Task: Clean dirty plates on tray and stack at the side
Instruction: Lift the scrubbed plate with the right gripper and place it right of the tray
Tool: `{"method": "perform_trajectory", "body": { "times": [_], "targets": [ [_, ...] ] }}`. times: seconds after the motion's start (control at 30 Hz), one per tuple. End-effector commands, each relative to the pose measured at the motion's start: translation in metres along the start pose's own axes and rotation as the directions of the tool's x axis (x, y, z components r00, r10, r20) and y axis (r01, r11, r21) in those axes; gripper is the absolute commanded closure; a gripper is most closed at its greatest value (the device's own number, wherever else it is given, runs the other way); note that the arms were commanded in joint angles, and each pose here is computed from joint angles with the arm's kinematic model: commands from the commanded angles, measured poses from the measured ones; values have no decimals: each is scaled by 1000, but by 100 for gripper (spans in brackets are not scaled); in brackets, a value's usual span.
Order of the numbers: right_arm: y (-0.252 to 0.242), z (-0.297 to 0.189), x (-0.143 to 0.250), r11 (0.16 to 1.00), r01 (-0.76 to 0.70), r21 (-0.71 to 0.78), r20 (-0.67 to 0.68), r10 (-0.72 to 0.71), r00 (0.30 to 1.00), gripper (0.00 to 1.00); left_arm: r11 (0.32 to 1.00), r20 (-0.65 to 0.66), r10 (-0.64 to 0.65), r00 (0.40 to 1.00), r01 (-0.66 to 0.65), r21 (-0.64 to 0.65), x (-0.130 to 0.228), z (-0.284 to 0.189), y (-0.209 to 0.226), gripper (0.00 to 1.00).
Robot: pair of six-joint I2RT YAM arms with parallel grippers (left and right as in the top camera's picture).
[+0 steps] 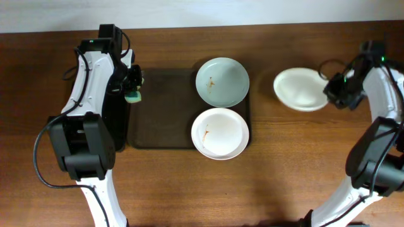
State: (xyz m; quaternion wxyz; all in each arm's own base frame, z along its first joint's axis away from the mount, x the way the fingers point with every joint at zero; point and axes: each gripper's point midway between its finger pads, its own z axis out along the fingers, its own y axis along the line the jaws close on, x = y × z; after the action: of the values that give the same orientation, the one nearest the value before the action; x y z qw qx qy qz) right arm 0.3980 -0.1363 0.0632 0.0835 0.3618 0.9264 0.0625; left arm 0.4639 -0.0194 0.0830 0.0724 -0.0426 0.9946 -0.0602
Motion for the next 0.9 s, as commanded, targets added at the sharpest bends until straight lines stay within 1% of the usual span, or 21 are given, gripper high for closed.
{"method": "perform_trajectory", "body": {
  "times": [0.0, 0.07, 0.2, 0.23, 0.27, 0.3, 0.33, 0.37, 0.4, 0.43, 0.47, 0.5, 0.53, 0.57, 0.6, 0.63, 0.67, 0.7, 0.73, 0.83, 0.87],
  "targets": [
    [-7, 26, 27, 1000, -14, -8, -55, 13, 998, 96, 1000, 32, -5, 999, 5, -7, -8, -6, 1, 99],
    [-15, 48, 41, 1000, -17, -3, -67, 16, 998, 96, 1000, 32, -4, 999, 5, -7, -8, -6, 1, 99],
    [-21, 54, 52, 999, -30, 20, -90, 32, 995, 96, 1000, 32, -4, 999, 5, -7, -8, -6, 1, 99],
    [-21, 54, 52, 999, -30, 19, -91, 32, 995, 91, 1000, 32, -4, 999, 4, -7, -8, -6, 1, 99],
    [-22, 54, 52, 999, -29, 21, -94, 31, 995, 83, 1000, 32, -4, 999, 4, -7, -8, -6, 1, 99],
    [-22, 51, 54, 999, -28, 25, -104, 30, 994, 79, 1000, 32, -4, 999, 4, -7, -8, -6, 1, 99],
    [-20, 42, 53, 999, -20, 27, -112, 23, 993, 77, 1000, 32, -4, 999, 4, -7, -8, -6, 1, 99],
    [-17, 31, 50, 1000, -4, 23, -106, 7, 994, 71, 1000, 33, -4, 999, 4, -7, -8, -6, 1, 99],
    [-14, 17, 46, 1000, 0, 15, -87, 1, 996, 63, 1000, 36, -4, 999, 4, -7, -9, -6, 1, 99],
    [-8, -1, 41, 1000, 7, -3, -54, -7, 999, 49, 1000, 40, -3, 999, 3, -6, -10, -6, 1, 99],
    [-2, -18, 38, 999, 27, -17, -22, -28, 999, 41, 1000, 43, -3, 999, 3, -6, -11, -6, 1, 99],
    [9, -35, 38, 997, 75, -34, 13, -74, 997, 28, 1000, 45, -3, 999, 3, -6, -11, -6, 1, 99],
    [29, -48, 45, 985, 151, -78, 35, -148, 988, 27, 1000, 49, -2, 999, 2, -5, -12, -6, 1, 99],
    [55, -56, 62, 963, 230, -139, 31, -228, 973, 28, 1000, 51, -2, 999, 2, -5, -13, -6, 1, 99],
    [78, -57, 83, 940, 277, -197, -5, -283, 959, 31, 1000, 51, -2, 999, 2, -5, -13, -6, 1, 99],
    [95, -55, 103, 924, 309, -224, -41, -326, 944, 37, 1000, 51, -2, 999, 2, -5, -13, -6, 1, 99],
    [106, -51, 121, 929, 295, -223, -79, -319, 944, 44, 1000, 52, -2, 999, 2, -5, -13, -6, 1, 99],
    [119, -47, 142, 931, 287, -225, -116, -318, 941, 45, 1000, 55, -2, 999, 2, -5, -14, -6, 0, 99],
    [133, -42, 169, 909, 344, -235, -147, -383, 912, 45, 1000, 60, -1, 998, 1, -4, -15, -6, 0, 99],
    [144, -31, 203, 881, 421, -215, -171, -459, 872, 45, 1000, 63, -1, 998, 1, -4, -16, -6, 0, 99],
    [144, -27, 211, 880, 427, -207, -182, -463, 867, 46, 1000, 62, -1, 998, 1, -4, -15, -6, 0, 99]
  ]
}}
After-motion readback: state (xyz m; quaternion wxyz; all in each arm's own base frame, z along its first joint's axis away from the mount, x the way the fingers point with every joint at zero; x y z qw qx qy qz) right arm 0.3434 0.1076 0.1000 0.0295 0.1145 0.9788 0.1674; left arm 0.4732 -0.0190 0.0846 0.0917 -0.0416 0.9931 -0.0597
